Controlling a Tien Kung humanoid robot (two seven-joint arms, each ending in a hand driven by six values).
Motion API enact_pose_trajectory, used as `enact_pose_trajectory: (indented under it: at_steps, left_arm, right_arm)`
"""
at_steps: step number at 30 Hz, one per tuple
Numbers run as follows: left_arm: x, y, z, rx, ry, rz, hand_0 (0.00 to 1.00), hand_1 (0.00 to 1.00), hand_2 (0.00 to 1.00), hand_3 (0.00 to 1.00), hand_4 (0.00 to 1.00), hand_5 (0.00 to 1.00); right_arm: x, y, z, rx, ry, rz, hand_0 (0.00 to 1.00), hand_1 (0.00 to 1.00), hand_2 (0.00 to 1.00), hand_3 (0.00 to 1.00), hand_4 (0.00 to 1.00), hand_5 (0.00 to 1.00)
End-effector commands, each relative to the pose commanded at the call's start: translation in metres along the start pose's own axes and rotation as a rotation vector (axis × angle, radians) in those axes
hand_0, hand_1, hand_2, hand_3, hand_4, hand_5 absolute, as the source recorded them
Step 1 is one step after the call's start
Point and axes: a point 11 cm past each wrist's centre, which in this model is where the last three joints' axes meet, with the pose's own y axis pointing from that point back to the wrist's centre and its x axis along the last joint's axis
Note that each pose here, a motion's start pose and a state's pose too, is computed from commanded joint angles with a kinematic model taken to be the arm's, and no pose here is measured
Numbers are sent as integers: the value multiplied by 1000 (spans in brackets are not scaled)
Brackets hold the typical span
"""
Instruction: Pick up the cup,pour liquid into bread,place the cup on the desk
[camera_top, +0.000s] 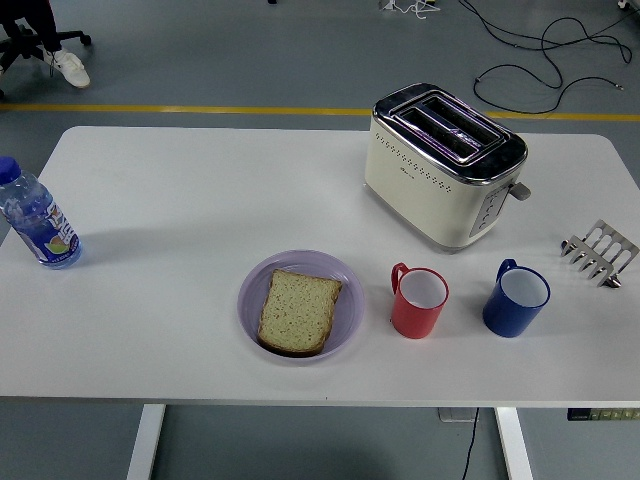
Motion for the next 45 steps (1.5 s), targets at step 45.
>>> enact_pose_trajectory:
  at_steps: [45]
  left_arm:
    - [7, 1, 3, -4, -16, 12, 366, 356, 455, 760, 673, 998]
  right_arm:
    - [-44, 77, 99, -20, 633, -271, 956, 876, 950, 992, 951, 2]
